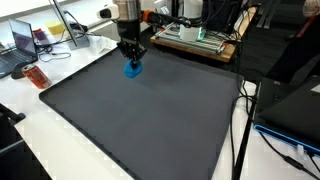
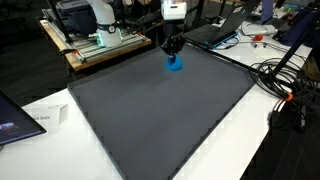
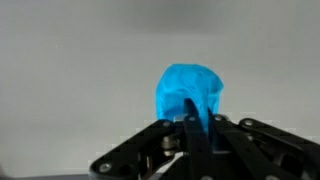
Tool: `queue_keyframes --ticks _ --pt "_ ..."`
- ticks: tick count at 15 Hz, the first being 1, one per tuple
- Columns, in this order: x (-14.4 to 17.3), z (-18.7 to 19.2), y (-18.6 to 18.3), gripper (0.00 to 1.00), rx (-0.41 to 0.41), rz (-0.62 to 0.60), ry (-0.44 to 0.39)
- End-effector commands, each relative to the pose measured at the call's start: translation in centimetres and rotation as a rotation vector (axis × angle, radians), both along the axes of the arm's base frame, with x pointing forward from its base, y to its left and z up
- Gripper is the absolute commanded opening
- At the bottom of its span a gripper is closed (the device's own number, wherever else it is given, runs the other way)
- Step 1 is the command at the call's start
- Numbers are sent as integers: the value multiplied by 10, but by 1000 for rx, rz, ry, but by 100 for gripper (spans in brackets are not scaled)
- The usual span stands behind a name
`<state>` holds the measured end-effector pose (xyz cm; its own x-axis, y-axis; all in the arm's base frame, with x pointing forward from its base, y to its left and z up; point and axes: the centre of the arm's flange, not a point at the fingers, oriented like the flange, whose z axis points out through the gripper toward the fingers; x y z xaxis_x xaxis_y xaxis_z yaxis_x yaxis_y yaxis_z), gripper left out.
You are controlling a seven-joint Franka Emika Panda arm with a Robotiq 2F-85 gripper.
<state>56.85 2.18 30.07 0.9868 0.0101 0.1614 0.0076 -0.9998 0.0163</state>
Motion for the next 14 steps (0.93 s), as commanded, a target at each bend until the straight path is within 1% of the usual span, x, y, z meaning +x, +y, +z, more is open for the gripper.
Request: queue_keyframes --ticks 1,6,10,12,14 --pt "-34 44 2 2 19 -12 -113" --pt "-54 87 11 2 33 24 -297" --pt "-70 112 20 2 60 54 -476" --pt "-79 120 23 2 70 58 -545" --pt "-90 126 25 2 73 63 -596"
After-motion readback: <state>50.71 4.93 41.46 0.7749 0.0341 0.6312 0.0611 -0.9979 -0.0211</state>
